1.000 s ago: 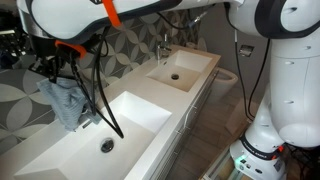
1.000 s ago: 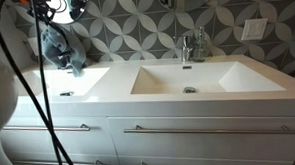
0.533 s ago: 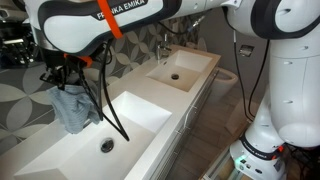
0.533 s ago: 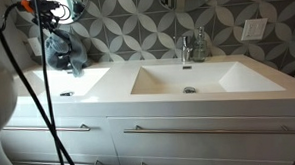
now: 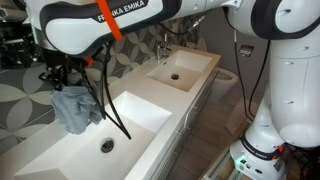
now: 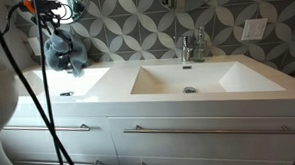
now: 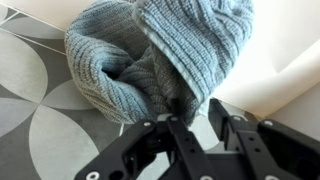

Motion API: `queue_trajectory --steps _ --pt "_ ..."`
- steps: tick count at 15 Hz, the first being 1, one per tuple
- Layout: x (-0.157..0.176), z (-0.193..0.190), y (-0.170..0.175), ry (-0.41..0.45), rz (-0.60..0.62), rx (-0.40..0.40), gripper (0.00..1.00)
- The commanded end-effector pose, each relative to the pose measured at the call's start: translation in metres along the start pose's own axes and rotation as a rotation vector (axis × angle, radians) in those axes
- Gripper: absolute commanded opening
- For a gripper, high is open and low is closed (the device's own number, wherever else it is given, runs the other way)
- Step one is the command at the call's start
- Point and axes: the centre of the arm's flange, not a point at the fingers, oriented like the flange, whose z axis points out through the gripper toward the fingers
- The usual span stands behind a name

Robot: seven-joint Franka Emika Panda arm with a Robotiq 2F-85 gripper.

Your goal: Pick up the gray towel and put it on the tap on the left

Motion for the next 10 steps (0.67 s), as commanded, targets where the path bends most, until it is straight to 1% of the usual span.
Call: queue_trajectory --steps 1,2,4,6,7,8,10 --pt "-0.002 -0.049 -0.016 -0.011 -0.013 -0.016 0.66" --pt "-0.003 -0.064 -0.022 -0.025 0.004 -0.019 0.73" --pt "-0.007 -0.095 -0.030 -0.044 0.027 -0.066 0.88" --pt "-0.017 -0.126 -0.039 -0.118 0.086 -0.089 0.99" --pt "-0.024 -0.138 -0.042 -0.154 0.115 -0.108 1.00" --pt "-0.032 -0.151 -0.046 -0.194 0.145 -0.107 1.00" --pt "-0.047 -0.173 -0.054 -0.252 0.184 -0.132 1.00"
